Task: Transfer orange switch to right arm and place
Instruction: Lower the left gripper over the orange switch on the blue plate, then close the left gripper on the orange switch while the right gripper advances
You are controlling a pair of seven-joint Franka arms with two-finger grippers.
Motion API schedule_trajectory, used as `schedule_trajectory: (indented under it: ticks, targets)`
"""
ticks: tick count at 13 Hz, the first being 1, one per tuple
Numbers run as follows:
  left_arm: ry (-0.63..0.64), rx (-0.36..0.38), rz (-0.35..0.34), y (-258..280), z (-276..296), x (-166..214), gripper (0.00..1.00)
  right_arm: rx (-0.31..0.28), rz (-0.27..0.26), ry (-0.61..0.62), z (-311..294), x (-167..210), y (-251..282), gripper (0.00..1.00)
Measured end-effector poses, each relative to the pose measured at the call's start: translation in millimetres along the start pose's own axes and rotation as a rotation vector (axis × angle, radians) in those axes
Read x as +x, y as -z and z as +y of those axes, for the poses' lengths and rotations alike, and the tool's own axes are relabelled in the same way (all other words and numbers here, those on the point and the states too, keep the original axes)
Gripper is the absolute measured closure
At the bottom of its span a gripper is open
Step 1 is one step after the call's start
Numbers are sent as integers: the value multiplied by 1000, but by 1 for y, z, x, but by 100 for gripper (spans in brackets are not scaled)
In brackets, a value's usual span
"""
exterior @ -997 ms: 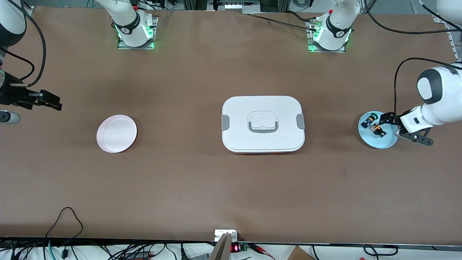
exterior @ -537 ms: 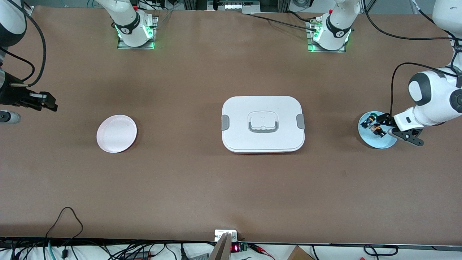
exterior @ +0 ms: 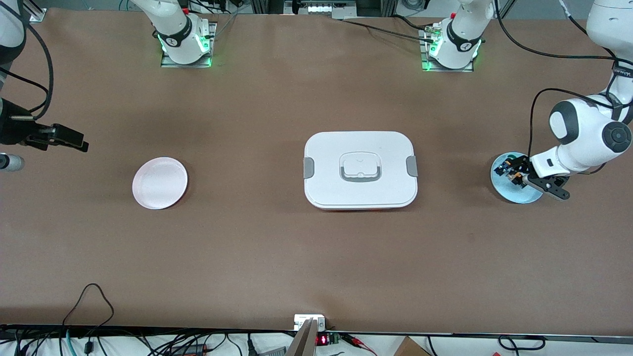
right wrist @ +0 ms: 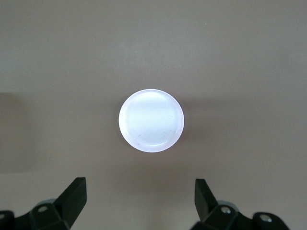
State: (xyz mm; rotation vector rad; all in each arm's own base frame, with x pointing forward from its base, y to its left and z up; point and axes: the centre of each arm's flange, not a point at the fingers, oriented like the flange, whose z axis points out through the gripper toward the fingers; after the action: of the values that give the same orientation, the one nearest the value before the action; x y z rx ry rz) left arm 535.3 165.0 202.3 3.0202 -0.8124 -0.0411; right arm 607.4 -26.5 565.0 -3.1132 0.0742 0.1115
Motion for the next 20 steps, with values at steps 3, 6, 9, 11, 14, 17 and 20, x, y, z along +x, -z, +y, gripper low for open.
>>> schedule_trajectory:
  ticks: [3,6,9,11,14,17,20]
  targets:
    - [-12,1,2,-1,1,-1,0,0,-2,-3,2,1,-1,0]
    - [-23,11,14,-2,1,0,0,0,1,-1,1,0,0,0]
    - [-25,9,15,-8,0,-5,0,-2,9,-3,2,-2,5,0]
    - [-25,8,16,-9,0,-6,0,-3,14,-9,6,-4,8,0]
    - [-37,15,26,-12,-2,-7,0,10,7,-35,20,-6,10,0]
    - [-46,22,35,-16,-8,-12,0,31,-26,7,-4,-12,10,0]
    - [-46,27,40,-13,-10,-10,0,140,-49,53,-42,-16,9,0]
